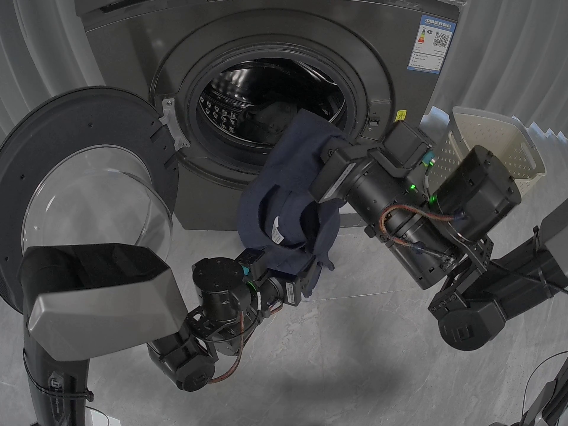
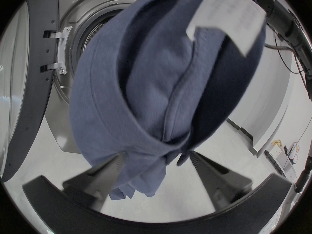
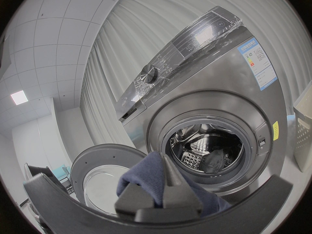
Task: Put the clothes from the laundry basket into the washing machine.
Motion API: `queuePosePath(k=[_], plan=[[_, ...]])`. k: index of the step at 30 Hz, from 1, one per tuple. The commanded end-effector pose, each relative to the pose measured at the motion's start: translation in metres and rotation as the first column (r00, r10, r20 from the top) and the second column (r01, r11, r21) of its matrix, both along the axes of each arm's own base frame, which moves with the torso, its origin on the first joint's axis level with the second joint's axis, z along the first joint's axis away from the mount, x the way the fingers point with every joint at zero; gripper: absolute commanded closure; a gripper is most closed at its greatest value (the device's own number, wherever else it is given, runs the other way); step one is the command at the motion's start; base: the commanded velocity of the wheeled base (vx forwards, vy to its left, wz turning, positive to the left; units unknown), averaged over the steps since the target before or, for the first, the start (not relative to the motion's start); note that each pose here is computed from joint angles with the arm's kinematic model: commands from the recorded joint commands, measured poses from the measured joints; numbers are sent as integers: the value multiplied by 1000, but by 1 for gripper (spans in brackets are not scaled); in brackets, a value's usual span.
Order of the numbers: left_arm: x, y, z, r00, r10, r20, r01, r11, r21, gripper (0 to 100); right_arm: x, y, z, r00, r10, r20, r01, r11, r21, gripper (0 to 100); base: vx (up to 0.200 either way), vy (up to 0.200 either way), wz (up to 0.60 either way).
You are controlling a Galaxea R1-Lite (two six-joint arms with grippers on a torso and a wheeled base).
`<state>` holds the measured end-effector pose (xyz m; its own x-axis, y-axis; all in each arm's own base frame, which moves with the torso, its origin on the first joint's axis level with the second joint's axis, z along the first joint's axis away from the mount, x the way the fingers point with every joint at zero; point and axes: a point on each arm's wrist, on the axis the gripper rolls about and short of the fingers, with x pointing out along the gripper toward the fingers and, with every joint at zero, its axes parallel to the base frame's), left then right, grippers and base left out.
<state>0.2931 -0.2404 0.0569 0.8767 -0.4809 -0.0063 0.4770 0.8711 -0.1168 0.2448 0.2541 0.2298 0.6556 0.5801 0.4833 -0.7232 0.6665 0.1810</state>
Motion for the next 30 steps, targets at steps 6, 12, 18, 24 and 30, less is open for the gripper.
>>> queuePosePath(k=[6,12,18,24,30], plan=[[8,7,16,999,38,38,-36,999,-37,100,0,-2,-3,1000,-3,-9,3,1000,-10,100,0,0,0],[-4,17,40,997,39,71,-35,998,-61,100,4,-6,-4,1000,-20,-13,20,1000,-13,100,0,0,0],[-34,41,65,996,14,85,-8,998,-62,100,12,-17,-6,998,-61,-23,61,998,-22,100,0,0,0],[-59,82,93,991,27,128,-17,996,-82,100,7,-37,-12,994,-95,-52,92,994,-53,100,0,0,0],[-60,109,123,974,54,219,-27,992,-127,100,2,-50,-14,991,-115,-61,111,992,-64,100,0,0,0]])
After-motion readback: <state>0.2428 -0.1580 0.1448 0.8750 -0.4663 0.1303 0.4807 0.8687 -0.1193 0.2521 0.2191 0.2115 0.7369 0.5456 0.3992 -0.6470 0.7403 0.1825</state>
